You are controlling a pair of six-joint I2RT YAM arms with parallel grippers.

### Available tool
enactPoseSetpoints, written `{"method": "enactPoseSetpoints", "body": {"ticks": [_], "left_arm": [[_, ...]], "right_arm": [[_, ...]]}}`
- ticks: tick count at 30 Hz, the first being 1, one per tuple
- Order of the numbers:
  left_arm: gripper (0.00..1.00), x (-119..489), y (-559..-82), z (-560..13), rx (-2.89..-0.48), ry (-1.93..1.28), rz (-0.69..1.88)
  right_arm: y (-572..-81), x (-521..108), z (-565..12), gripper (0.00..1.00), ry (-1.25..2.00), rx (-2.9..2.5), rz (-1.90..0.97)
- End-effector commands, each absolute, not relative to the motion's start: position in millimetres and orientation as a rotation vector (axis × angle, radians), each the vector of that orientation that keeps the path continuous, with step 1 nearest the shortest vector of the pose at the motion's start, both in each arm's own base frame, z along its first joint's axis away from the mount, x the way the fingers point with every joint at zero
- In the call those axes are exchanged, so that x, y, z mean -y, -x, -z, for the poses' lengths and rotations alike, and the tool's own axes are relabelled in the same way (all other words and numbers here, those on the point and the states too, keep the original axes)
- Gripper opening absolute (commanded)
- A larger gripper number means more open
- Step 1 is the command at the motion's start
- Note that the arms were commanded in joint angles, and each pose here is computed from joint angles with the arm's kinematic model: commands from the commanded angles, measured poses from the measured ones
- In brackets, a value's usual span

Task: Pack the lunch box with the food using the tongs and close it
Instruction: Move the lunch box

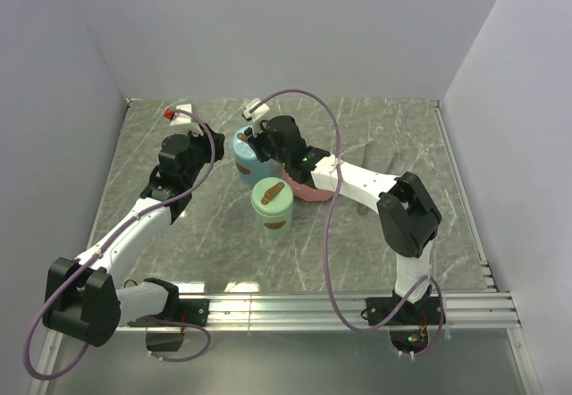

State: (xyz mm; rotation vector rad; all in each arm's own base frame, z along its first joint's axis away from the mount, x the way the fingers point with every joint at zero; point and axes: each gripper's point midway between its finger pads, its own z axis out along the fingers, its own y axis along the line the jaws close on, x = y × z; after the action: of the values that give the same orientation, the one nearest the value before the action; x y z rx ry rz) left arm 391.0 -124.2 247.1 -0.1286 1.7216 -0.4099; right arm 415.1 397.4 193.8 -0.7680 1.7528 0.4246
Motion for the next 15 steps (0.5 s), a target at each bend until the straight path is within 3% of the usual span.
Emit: {"method": "enactPoseSetpoints", "body": {"ticks": [1,11,15], "left_arm": [[0.39,128.1,-391.0,-264.4,-1.661,0.132,0.463],[0.39,129.4,-389.9,-262.2,-1.661,0.123,0.472],[0.39,129.1,-389.3,-262.7,-1.661,0.122,0.471]], "right_arm": [[-417.9,-407.4,-212.0,0.16,0.758,-1.710,-0.447],[-421.1,-402.7,-232.1,0.00,0.648,-1.681,-0.467],[-421.6,-401.0,-240.4,0.00,0.595,-1.667,-0.486]]}}
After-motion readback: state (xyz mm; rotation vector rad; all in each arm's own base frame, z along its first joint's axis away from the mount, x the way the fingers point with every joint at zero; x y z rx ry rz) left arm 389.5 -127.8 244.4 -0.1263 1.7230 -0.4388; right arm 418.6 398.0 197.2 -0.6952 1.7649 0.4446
